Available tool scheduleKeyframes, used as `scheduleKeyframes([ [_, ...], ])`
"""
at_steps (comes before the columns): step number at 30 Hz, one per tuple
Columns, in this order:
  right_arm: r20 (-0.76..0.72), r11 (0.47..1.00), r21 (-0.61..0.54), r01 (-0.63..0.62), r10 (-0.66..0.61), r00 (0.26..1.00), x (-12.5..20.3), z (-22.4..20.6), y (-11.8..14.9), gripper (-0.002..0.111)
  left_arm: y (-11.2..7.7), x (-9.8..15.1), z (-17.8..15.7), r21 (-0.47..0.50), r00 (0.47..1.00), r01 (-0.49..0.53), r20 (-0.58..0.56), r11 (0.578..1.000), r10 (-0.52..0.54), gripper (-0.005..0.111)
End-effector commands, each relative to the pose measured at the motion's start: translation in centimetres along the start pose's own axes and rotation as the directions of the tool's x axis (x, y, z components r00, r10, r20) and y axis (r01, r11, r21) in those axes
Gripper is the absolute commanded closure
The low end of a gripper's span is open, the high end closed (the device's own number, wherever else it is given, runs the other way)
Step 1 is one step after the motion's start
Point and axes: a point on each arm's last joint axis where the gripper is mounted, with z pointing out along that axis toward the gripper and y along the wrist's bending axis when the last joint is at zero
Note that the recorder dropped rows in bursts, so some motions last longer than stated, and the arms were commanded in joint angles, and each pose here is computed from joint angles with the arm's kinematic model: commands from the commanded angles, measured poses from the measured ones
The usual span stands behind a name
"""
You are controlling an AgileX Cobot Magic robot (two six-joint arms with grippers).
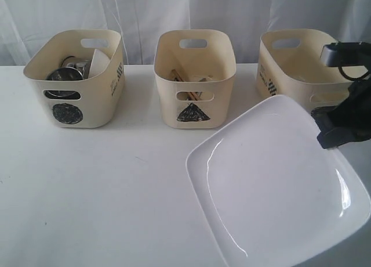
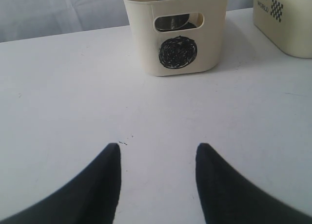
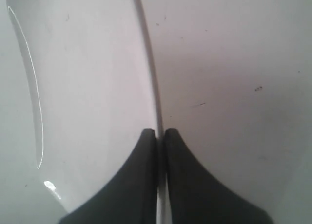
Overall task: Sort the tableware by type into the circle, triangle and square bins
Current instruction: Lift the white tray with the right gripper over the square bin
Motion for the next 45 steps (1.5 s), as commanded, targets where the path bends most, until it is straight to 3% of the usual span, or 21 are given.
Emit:
scheduleKeyframes([
  [1,0.060,1.000,0.023,-0.010,0.008,0.998,-0.1,-1.4,0.5,0.108,0.0,0.0,0.0,-0.001,1.000,0.013,0.008,1.000,-0.013,0.054],
  [15,0.261,0.990,0.139,0.007,-0.044,0.964,0.6,-6.9,2.6,0.108,0.0,0.0,0.0,-0.001,1.000,0.013,0.008,1.000,-0.013,0.054],
  [26,0.394,0.960,0.269,-0.075,-0.039,0.918,-1.6,-10.9,2.2,0.108,0.0,0.0,0.0,-0.001,1.000,0.013,0.008,1.000,-0.013,0.054],
  [34,0.574,0.935,0.329,-0.130,-0.088,0.814,-3.7,-14.2,2.2,0.108,0.0,0.0,0.0,-0.001,1.000,0.013,0.008,1.000,-0.013,0.054],
  [45,0.715,0.869,0.448,-0.208,-0.209,0.667,-5.8,-17.7,1.6,0.108,0.0,0.0,0.0,-0.001,1.000,0.013,0.008,1.000,-0.013,0.054],
])
